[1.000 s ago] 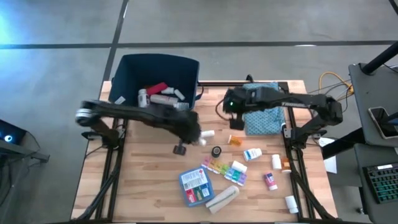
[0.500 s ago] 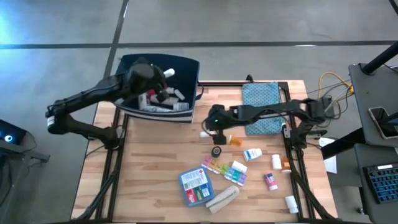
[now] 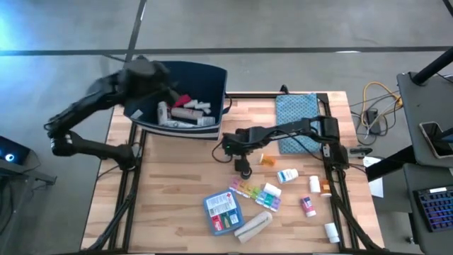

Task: Pick & place medical supplies in basket/bin
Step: Put the rolled gauze into the blue bin, then put the black bandage into the blue bin

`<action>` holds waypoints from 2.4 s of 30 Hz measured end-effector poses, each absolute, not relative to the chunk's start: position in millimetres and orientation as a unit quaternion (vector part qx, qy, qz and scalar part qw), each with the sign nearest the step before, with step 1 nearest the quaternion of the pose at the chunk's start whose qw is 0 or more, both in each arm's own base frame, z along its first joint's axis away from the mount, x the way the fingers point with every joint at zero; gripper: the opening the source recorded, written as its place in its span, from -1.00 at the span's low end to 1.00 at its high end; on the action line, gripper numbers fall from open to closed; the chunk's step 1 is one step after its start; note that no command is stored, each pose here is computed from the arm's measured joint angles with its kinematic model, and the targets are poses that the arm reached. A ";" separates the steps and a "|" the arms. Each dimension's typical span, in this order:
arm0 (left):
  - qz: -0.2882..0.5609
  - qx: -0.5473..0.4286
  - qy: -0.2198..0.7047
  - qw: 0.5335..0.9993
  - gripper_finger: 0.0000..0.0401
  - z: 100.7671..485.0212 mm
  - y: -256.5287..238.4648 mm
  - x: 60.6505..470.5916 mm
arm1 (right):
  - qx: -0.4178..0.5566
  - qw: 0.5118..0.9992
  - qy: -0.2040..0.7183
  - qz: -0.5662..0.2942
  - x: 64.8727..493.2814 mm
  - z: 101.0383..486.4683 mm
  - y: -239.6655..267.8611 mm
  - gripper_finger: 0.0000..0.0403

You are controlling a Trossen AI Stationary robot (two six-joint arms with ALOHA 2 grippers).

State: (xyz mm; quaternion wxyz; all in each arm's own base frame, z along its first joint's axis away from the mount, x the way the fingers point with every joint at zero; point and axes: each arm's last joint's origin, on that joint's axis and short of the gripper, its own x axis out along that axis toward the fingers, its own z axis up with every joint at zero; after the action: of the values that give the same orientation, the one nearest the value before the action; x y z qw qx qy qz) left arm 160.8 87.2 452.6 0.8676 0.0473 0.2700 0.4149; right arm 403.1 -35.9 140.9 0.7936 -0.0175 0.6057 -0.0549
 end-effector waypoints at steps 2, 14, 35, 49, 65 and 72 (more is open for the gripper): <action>0.394 0.014 0.244 0.886 0.26 470.5 67.8 143.5 | -0.016 0.792 0.608 -0.059 404.0 140.8 -36.1 0.25; 0.319 -0.190 0.170 0.913 0.26 460.5 21.6 63.3 | -0.003 0.868 0.490 -0.084 401.6 259.8 -36.1 -0.79; 0.042 -0.332 0.258 0.907 0.26 309.0 5.0 169.1 | 0.148 0.954 0.250 -0.075 449.6 387.7 -136.1 0.17; 0.194 -0.038 0.430 0.881 0.26 320.1 -21.8 254.0 | -0.020 0.908 0.348 -0.232 339.8 455.2 -101.1 0.66; 0.160 -0.039 0.523 0.836 0.26 305.0 -51.5 419.9 | 0.086 0.859 0.361 -0.354 210.9 442.0 -59.4 0.74; 0.121 -0.070 0.546 0.826 0.26 262.4 -56.1 457.5 | 0.122 0.846 0.371 -0.362 185.1 415.6 -49.9 0.74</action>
State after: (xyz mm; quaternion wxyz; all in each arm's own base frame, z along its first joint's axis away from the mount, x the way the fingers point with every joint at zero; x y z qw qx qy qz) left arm 457.5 -56.1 262.4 0.8263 -0.0695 0.5457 0.1207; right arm 185.1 -49.9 415.6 0.8463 0.1216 0.3712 -0.3622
